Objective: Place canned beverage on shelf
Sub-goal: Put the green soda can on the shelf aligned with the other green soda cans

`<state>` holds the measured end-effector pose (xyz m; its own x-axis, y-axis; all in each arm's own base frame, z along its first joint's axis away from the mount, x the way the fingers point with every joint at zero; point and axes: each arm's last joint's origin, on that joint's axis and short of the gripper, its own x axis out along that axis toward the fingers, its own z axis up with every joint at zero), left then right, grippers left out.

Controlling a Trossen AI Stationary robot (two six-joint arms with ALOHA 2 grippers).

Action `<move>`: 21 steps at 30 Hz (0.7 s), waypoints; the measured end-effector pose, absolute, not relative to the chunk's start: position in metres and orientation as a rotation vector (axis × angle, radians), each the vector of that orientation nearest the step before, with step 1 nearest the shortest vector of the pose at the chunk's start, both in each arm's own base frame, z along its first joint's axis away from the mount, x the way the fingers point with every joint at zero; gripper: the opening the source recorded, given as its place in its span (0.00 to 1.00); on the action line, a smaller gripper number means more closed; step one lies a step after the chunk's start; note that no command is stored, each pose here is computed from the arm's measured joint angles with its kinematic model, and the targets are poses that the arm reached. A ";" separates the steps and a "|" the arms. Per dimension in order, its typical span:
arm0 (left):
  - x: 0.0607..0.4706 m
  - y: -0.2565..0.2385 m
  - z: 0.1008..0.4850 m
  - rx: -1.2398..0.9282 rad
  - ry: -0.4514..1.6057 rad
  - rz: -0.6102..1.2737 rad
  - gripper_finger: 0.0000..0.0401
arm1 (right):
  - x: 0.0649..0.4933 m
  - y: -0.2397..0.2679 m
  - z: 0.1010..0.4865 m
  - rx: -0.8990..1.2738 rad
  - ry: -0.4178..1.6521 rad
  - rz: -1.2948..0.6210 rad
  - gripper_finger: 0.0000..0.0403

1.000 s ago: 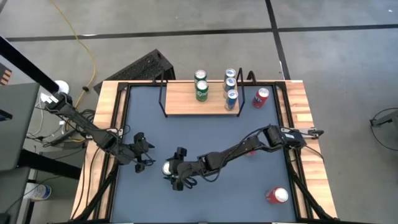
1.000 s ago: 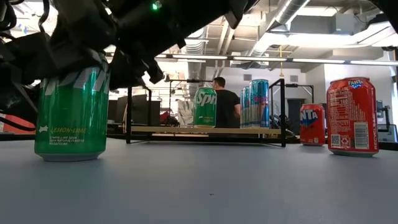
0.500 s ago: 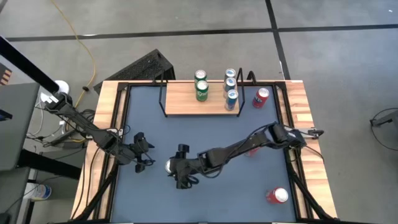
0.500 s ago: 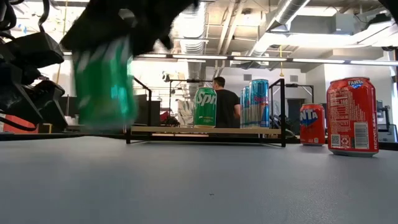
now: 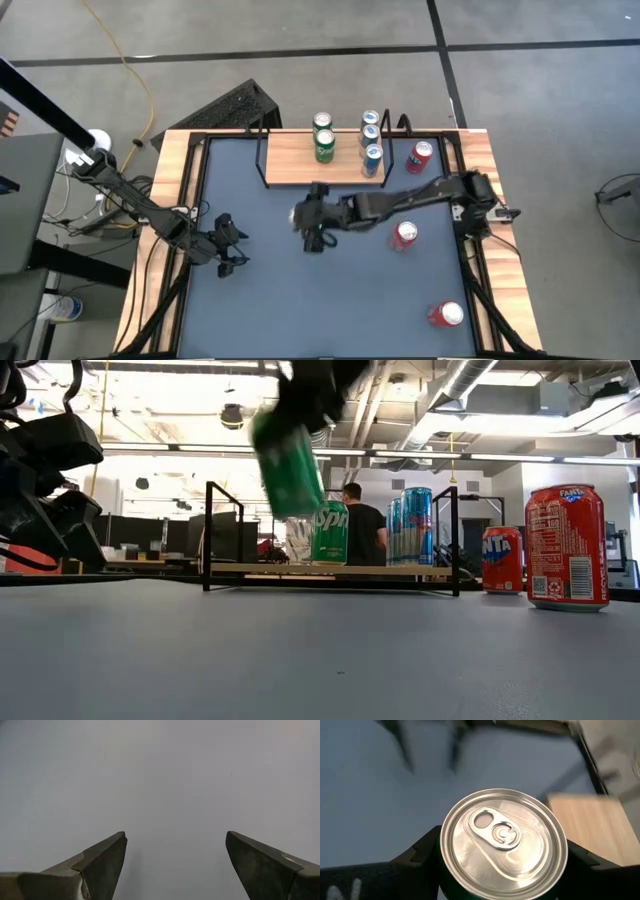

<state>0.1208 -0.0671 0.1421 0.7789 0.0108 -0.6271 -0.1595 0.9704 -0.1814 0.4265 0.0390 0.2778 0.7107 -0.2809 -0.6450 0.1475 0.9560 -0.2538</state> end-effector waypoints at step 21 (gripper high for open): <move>0.121 -0.067 0.142 -0.257 0.679 0.094 0.82 | 0.366 -0.112 0.237 0.031 0.574 -0.347 0.65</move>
<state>0.1207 -0.0673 0.1419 0.7755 0.0028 -0.6313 -0.1698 0.9641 -0.2043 0.3664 -0.1123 0.2372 0.7835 -0.3131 -0.5367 0.3303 0.9415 -0.0670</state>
